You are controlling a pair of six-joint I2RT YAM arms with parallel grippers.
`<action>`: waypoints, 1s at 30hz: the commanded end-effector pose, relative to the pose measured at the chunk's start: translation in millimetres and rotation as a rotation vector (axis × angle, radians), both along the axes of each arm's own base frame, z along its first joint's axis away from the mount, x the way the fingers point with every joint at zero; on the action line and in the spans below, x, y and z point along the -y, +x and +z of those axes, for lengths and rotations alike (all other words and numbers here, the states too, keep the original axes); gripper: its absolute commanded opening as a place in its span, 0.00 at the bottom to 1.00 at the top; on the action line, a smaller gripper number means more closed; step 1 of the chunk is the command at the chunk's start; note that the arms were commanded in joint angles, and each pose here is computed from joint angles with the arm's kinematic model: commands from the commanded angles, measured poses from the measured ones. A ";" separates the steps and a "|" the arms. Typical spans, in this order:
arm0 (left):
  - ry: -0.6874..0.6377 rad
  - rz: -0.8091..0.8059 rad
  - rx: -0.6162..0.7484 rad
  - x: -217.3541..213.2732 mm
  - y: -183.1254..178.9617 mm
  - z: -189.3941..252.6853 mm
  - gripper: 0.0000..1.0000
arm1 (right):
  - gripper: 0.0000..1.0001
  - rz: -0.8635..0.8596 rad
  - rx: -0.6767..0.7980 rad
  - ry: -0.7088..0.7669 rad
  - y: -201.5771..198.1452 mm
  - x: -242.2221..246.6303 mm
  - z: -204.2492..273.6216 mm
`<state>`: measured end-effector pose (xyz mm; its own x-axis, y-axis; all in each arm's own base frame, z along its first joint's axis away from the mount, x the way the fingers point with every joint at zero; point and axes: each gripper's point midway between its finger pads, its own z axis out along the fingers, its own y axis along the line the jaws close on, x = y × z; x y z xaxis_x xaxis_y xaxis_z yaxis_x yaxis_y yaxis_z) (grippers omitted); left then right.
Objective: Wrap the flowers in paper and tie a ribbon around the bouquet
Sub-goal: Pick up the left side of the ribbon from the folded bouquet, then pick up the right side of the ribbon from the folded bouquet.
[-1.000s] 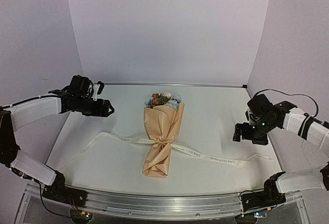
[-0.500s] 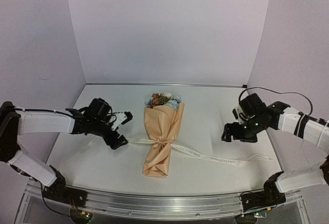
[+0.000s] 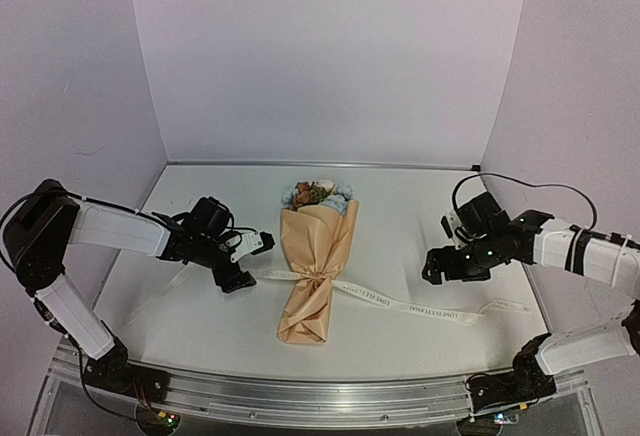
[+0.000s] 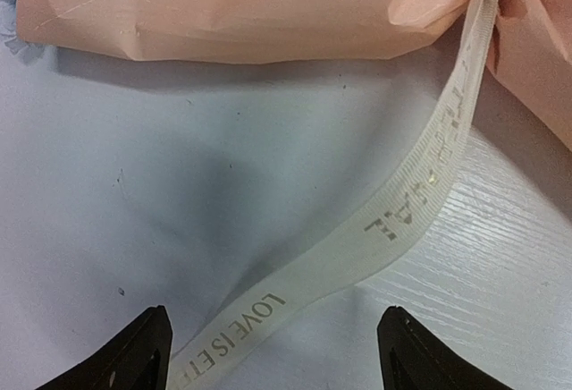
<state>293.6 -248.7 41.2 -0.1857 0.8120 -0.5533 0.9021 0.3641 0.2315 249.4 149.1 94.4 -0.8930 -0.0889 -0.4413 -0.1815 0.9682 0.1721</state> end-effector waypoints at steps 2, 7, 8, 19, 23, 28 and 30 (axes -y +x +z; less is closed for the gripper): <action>-0.056 -0.077 0.108 27.2 27.6 17.1 0.80 | 0.92 0.154 0.108 -0.010 13.6 -23.7 -4.0; -0.043 -0.107 0.079 34.3 29.7 3.9 0.69 | 0.92 0.206 0.110 -0.016 20.5 -34.9 -5.5; -0.042 -0.109 0.071 35.1 29.1 2.3 0.65 | 0.92 0.224 0.108 -0.005 21.1 -39.8 -5.9; -0.141 -0.021 0.116 37.8 32.1 37.9 0.16 | 0.94 0.521 0.173 0.056 38.3 -104.0 -28.1; -0.192 0.000 0.114 44.5 30.7 57.6 0.10 | 0.94 0.600 0.162 0.069 31.8 -119.0 -33.4; -0.227 0.017 0.101 53.1 26.2 75.4 0.09 | 0.94 0.669 0.141 0.052 14.9 -126.1 -44.5; -0.249 0.008 0.104 60.6 22.7 84.3 0.09 | 0.94 0.687 0.135 0.030 11.4 -127.0 -51.1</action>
